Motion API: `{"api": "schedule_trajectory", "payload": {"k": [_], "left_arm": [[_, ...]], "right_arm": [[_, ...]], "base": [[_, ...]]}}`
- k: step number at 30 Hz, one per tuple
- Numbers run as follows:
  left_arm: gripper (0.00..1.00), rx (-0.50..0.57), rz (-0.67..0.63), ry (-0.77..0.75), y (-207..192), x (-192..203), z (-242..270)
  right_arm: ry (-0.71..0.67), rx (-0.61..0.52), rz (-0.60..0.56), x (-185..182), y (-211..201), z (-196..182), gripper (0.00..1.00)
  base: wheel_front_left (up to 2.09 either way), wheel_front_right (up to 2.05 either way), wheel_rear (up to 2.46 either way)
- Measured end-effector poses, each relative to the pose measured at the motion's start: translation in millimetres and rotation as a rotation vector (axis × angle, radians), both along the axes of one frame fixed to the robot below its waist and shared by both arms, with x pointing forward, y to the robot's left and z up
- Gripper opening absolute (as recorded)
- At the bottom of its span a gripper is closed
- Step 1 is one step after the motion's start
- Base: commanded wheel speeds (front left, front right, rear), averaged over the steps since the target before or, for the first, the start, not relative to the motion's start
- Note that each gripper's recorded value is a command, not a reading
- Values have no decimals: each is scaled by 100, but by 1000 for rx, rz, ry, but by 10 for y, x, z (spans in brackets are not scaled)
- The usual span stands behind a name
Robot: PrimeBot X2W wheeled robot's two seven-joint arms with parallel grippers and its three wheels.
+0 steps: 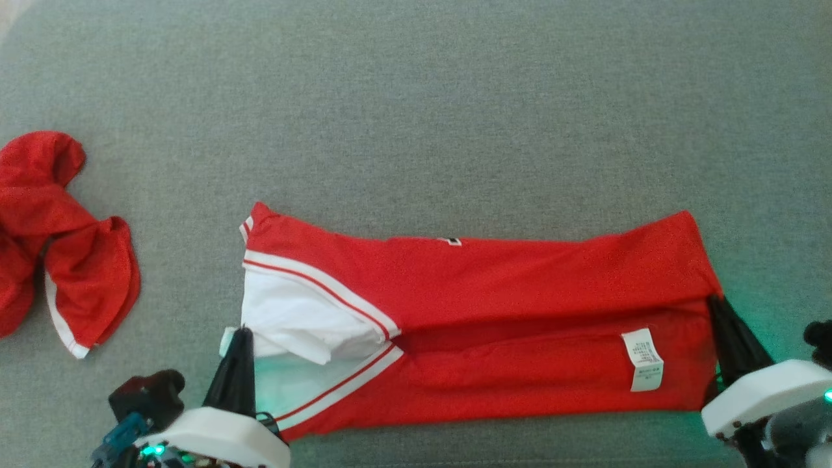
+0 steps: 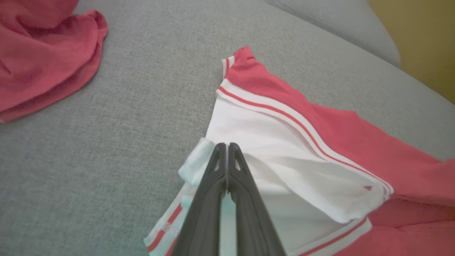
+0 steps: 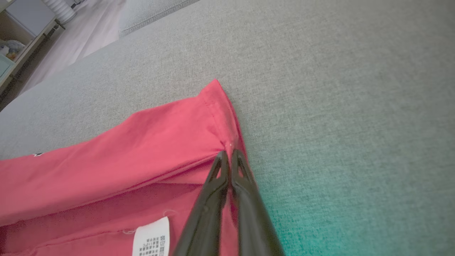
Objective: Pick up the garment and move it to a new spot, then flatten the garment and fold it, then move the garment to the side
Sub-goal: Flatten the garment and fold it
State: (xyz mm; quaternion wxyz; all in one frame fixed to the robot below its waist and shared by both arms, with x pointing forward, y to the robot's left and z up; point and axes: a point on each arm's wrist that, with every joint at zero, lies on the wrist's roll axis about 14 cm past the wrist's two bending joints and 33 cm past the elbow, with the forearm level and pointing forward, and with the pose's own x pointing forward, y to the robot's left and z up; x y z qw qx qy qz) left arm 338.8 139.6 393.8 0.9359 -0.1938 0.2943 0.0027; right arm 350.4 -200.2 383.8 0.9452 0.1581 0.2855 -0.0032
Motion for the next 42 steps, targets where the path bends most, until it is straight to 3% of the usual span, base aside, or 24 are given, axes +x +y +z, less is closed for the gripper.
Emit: {"api": "schedule_trajectory", "payload": {"k": [1, 2, 3, 4, 9, 18, 24, 34, 42], "left_arm": [[0, -7, 0, 10, -3, -26, -10], [0, -17, 0, 13, -12, -39, -10], [82, -29, -4, 21, -30, -60, -24], [100, -38, -13, 35, -54, -90, -47], [100, 11, -3, -8, -8, -117, -61], [100, 211, 5, -485, 75, 340, 720], [100, 265, -6, -582, 133, 494, 937], [100, 290, -8, -559, 180, 546, 858], [100, 288, 2, -594, 193, 587, 932]], "right_arm": [[7, 6, -4, -17, 3, -20, 0], [18, 12, -5, -39, 14, -41, 40], [25, 18, -5, -59, 30, -54, 100], [31, 23, -4, -84, 50, -67, 100], [-9, 28, -2, -145, 94, 23, 100], [-382, -92, 35, 137, 141, 921, 100], [-512, -133, 70, 183, 230, 1330, 100], [-479, -135, 85, 218, 260, 1258, 100], [-126, -126, 42, 1, 8, 235, 100]], "base": [[0, 0, 0], [0, 0, 0], [0, 0, 0], [0, 0, 0], [0, 0, 0], [0, 0, 0], [0, 0, 0], [0, 0, 0], [0, 0, 0]]}}
